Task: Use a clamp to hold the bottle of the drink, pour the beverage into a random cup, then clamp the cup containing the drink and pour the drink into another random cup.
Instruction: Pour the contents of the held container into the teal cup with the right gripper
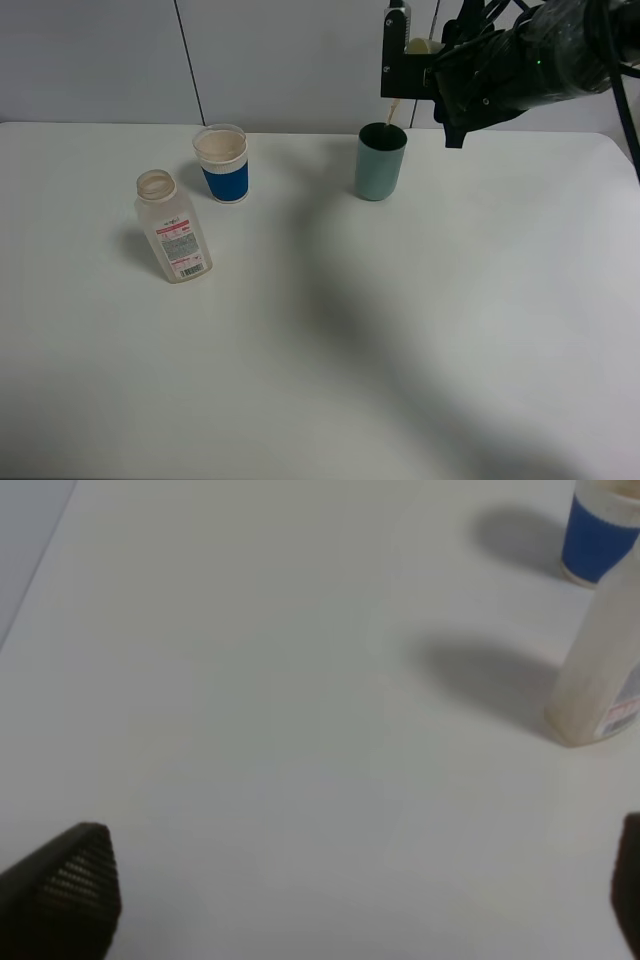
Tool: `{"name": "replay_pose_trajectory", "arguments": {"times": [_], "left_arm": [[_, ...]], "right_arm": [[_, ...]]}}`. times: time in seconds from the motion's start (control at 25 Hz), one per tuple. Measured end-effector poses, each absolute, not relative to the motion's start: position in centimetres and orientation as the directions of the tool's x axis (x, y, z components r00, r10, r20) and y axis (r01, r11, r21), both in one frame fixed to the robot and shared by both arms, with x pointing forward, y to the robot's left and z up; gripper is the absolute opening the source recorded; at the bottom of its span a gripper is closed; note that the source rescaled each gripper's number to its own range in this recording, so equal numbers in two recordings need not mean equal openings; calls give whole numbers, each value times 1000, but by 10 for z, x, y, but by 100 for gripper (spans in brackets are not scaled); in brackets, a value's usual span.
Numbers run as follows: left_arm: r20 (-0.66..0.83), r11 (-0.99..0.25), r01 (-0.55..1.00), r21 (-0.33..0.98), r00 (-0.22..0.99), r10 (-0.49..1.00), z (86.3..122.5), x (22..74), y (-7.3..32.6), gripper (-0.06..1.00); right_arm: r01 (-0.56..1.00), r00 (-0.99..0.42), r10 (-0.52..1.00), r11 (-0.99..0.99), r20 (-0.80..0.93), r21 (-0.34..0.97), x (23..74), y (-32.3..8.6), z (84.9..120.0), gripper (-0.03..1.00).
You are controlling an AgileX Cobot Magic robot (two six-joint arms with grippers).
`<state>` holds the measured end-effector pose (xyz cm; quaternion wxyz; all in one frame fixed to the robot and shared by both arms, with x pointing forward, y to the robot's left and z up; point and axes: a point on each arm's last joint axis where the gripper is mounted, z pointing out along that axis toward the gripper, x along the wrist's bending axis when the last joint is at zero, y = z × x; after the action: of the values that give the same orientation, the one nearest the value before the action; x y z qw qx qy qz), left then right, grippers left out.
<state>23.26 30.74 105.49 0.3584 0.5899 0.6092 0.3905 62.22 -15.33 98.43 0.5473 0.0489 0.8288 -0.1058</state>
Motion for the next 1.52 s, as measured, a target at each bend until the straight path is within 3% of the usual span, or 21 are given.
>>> {"name": "replay_pose_trajectory", "arguments": {"times": [1.52], "left_arm": [[24,-1,439,899,-47,999,1055,233,307,100]], "right_arm": [[88,-423,-265,940,-866,-330,621,-148,985,0]]}}
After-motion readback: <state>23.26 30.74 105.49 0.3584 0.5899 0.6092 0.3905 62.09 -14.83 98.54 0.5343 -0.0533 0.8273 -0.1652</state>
